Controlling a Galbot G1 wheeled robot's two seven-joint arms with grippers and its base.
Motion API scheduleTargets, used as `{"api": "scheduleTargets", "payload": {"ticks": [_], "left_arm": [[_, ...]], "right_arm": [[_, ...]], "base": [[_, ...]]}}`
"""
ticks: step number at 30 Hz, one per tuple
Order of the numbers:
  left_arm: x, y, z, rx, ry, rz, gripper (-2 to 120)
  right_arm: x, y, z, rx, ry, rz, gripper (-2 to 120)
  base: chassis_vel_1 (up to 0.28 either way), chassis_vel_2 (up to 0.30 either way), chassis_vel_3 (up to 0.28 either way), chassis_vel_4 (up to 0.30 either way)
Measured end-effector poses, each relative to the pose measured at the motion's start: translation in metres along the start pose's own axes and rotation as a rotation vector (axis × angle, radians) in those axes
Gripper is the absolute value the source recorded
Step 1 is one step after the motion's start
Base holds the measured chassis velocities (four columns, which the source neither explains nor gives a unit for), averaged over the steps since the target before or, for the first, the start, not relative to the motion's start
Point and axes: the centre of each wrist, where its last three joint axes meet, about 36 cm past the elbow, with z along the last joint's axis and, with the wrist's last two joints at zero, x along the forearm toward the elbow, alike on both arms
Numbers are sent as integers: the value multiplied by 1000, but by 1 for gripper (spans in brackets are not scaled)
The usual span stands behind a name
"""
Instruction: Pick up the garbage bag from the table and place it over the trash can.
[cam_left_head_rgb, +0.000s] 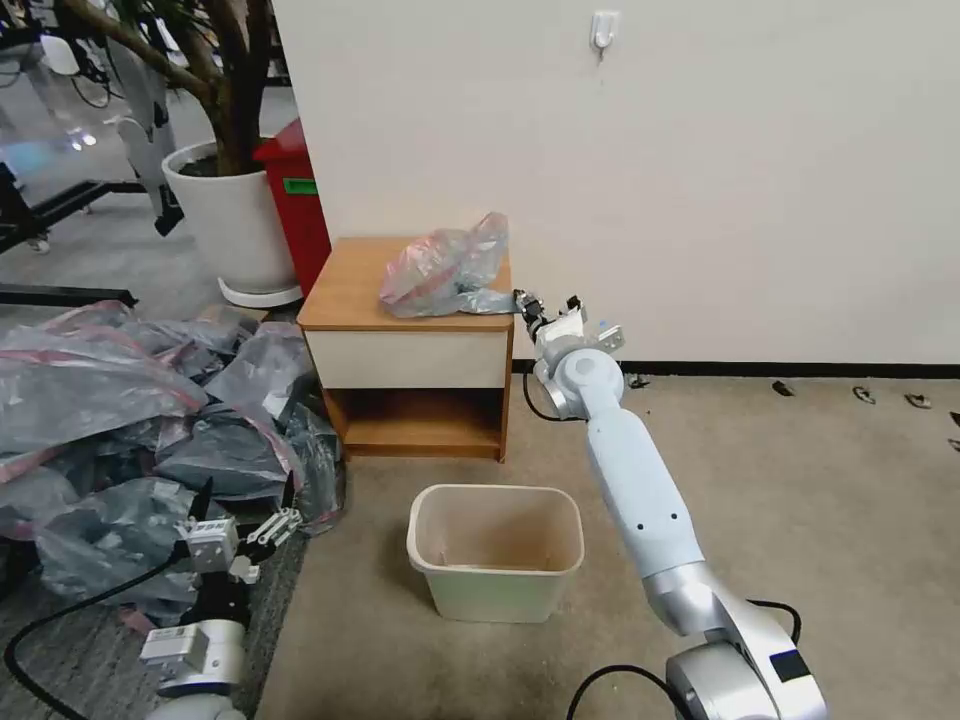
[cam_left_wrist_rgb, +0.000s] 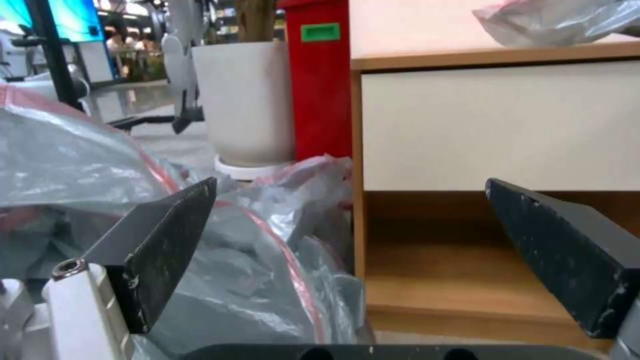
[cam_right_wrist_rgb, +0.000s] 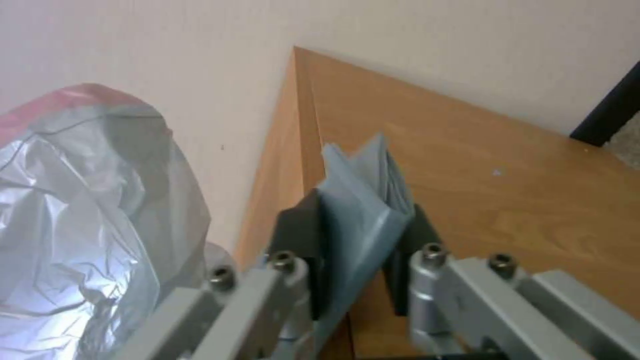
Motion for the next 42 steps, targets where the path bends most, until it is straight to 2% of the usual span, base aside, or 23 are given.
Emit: {"api": "scheduleTargets", "payload": {"ticks": [3,5,14,19,21,23,25,27,30,31,33,35,37,42], "left_arm": [[0,0,1,1,0,0,100],[0,-1,2,0,1,-1,100],[0,1,4,-2,2,-2,100],[-2,2,4,-7,-2,3,100],[-4,2,4,-9,-5,5,100],[-5,2,5,-9,-5,5,100],[-8,2,6,-7,-7,6,100],[-8,2,6,-6,-7,6,100],[-11,-1,7,1,-10,5,100],[-11,-1,7,1,-10,5,100],[-12,-2,8,4,-13,5,100],[-12,-2,8,4,-13,5,100],[-12,-1,6,1,-17,6,100],[-13,2,2,-5,-27,11,100]], "right_arm": [[0,-1,0,5,-8,-1,11],[0,-1,0,9,-16,-1,0],[22,-6,-8,50,-35,-7,0],[56,-17,-7,93,-33,16,0],[87,-17,-3,112,-22,17,0],[96,-15,-1,118,-18,14,0],[140,-14,16,139,29,25,0],[151,-14,22,141,46,34,0],[202,-20,70,162,157,101,0],[202,-20,70,162,157,101,0],[235,-27,115,211,234,123,0],[240,-29,124,221,247,128,0],[246,-44,151,285,257,163,0],[249,-57,155,361,243,177,0]], "base": [[0,0,0,0],[0,0,0,0],[0,0,0,0],[0,0,0,0],[0,0,0,0],[0,0,0,0],[0,0,0,0],[0,0,0,0],[0,0,0,0],[0,0,0,0],[0,0,0,0],[0,0,0,0],[0,0,0,0],[0,0,0,0]]}}
